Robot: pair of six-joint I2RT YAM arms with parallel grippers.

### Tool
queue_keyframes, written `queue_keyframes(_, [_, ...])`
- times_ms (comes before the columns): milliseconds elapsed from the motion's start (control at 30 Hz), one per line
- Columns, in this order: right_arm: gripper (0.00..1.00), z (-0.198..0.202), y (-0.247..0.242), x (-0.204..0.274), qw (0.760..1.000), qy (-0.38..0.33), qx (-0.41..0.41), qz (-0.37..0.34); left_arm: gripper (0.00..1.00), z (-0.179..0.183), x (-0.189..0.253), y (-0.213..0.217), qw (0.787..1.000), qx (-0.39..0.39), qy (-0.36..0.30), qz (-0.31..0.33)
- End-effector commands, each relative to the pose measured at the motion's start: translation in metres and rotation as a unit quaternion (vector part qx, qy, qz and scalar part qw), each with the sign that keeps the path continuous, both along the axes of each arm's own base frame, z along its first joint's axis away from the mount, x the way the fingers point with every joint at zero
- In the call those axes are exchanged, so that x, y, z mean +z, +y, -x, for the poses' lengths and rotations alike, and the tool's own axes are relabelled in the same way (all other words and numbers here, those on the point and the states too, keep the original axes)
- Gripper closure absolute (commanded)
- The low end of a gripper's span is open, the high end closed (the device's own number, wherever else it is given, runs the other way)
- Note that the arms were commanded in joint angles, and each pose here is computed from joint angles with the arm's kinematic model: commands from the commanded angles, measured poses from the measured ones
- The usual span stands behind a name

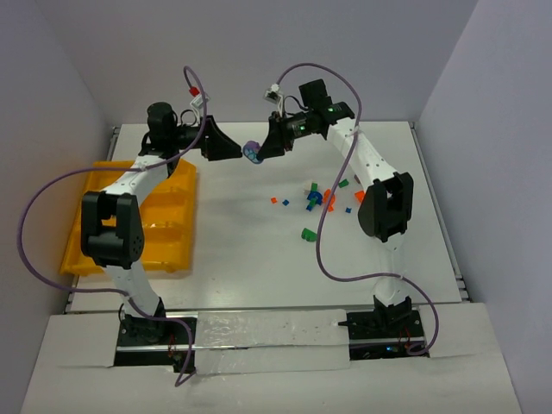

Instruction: Sort the legos into containers by color

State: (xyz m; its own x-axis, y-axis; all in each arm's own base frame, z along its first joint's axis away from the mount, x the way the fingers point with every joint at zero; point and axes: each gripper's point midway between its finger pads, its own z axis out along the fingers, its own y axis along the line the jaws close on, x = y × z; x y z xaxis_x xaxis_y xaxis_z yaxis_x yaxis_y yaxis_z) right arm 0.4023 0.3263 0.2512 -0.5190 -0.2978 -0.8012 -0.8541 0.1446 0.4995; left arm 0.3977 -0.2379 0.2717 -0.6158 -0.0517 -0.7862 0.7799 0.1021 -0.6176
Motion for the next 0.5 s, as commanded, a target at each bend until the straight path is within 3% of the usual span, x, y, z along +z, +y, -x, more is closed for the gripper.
queue_keyframes(0, [1.00, 0.016, 0.003, 0.047, 0.998, -0.061, 0.019, -0.022, 0.06, -0.009, 0.010, -0.012, 0.999, -0.001, -0.052, -0.004])
queue_keyframes(233, [1.00, 0.019, 0.002, 0.049, 0.997, -0.065, 0.024, -0.022, 0.07, -0.016, 0.007, -0.026, 0.997, 0.009, -0.070, -0.012])
queue_keyframes(467, [1.00, 0.019, 0.003, 0.050, 0.997, -0.065, 0.024, -0.023, 0.33, -0.005, 0.010, -0.031, 0.998, -0.026, -0.062, -0.001])
